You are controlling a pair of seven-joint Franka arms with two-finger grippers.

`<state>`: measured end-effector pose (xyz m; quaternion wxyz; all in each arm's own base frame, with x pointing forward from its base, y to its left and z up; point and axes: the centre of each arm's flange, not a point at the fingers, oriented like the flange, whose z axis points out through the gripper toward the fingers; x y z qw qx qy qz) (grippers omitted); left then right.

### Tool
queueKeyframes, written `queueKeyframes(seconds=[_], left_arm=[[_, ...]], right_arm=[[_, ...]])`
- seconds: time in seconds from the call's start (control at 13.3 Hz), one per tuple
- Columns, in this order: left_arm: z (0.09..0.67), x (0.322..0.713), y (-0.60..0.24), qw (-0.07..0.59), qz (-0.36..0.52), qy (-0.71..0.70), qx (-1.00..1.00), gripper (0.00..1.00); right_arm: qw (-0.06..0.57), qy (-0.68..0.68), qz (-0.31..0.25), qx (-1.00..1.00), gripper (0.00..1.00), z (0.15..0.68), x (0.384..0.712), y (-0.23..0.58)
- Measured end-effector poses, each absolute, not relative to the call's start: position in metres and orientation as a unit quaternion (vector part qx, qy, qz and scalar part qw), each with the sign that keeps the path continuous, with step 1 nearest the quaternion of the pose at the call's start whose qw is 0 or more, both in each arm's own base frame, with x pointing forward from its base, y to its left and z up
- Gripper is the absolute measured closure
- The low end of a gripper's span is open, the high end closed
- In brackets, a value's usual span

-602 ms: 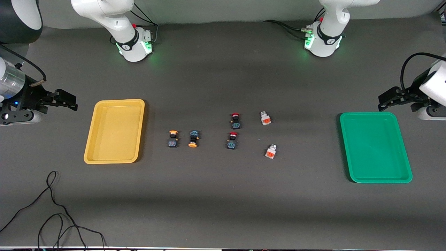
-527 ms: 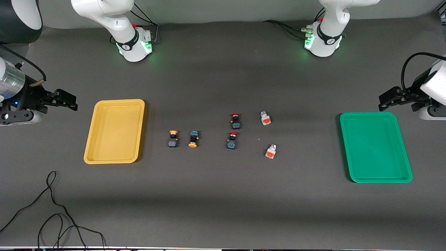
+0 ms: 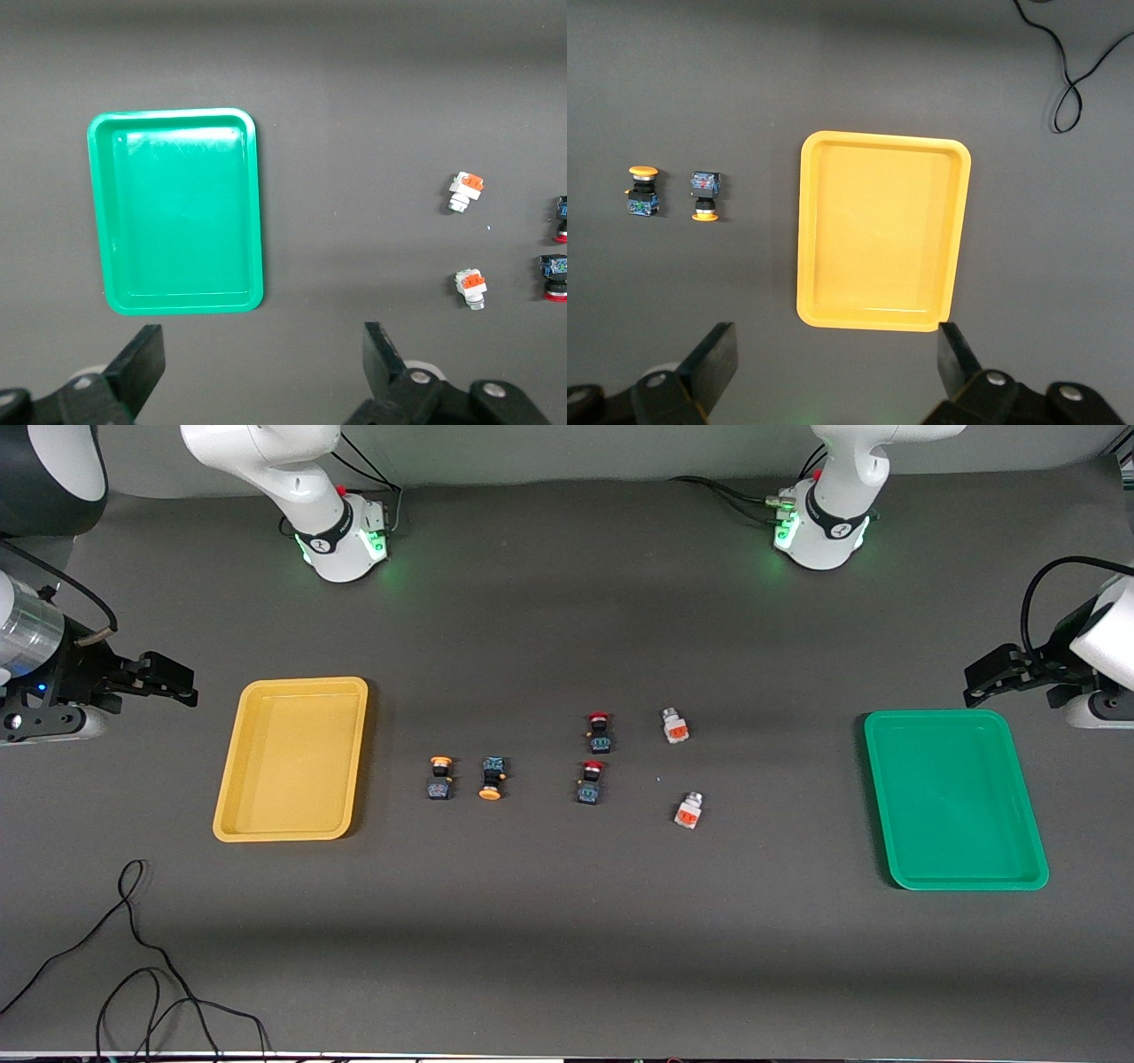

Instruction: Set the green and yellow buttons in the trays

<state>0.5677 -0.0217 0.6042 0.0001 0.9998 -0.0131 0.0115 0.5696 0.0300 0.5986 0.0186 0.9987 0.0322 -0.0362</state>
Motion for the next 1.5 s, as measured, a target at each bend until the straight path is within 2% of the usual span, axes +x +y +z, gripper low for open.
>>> queueKeyframes(seconds=[0.53,0.9,1.13,1.5], left_arm=[[0.592,0.569,-0.043,0.001,0.003,-0.032,0.999,0.00],[0.546,0.563,-0.126,0.012,-0.024,-0.045,0.999,0.00],[0.526,0.541,-0.209,0.014,-0.022,-0.035,0.999,0.00],[0.516,0.477,-0.337,0.011,-0.020,-0.013,1.000,0.00]], right_arm=[[0.019,0.036,-0.036,0.999,0.00,0.598,0.570,0.034],[0.019,0.037,-0.037,0.998,0.00,0.597,0.571,0.036],[0.019,0.037,-0.037,0.998,0.00,0.597,0.571,0.036],[0.018,0.037,-0.039,0.998,0.00,0.595,0.573,0.037]])
